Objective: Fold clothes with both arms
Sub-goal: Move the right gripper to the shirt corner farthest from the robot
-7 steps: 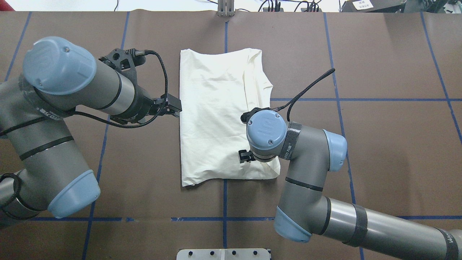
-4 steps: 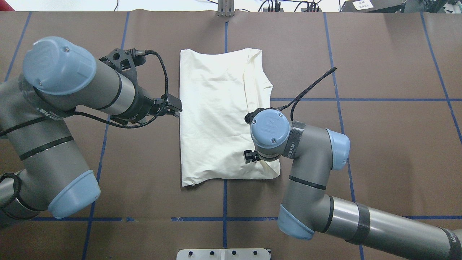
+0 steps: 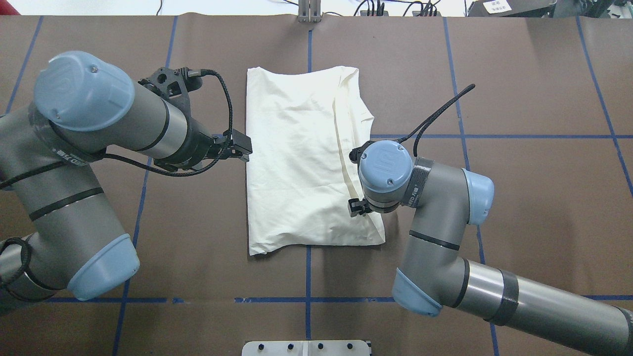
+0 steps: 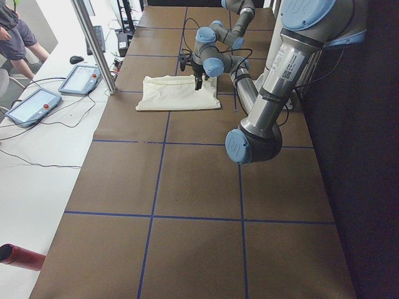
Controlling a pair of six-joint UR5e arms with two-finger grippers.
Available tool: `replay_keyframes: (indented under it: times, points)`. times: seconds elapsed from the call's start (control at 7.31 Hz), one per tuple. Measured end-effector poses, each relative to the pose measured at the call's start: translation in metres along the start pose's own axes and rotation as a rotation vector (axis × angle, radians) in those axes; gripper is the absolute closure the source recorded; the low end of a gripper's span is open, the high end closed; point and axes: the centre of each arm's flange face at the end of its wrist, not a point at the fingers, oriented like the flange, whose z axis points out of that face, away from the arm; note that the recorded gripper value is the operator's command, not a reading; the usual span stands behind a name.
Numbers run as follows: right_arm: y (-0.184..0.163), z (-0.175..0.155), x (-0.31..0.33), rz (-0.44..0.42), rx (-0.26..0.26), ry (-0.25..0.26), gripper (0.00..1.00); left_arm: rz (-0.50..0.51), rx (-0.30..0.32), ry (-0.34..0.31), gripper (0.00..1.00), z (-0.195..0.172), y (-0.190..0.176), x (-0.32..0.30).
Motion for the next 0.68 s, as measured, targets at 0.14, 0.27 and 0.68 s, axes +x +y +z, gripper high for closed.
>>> replay_keyframes:
  times: [0.14, 0.27, 0.68]
  points:
    - [-0.004, 0.005, 0.016, -0.001, -0.002, 0.016, 0.00, -0.010, -0.003, 0.005, 0.00, 0.000, 0.003, 0.004]
    - [-0.013, 0.007, 0.038, 0.004, -0.003, 0.029, 0.00, -0.019, -0.007, 0.012, 0.00, -0.001, 0.005, 0.008]
    - [-0.064, -0.029, 0.080, 0.025, 0.006, -0.046, 0.00, -0.030, -0.011, 0.021, 0.00, -0.002, 0.008, 0.014]
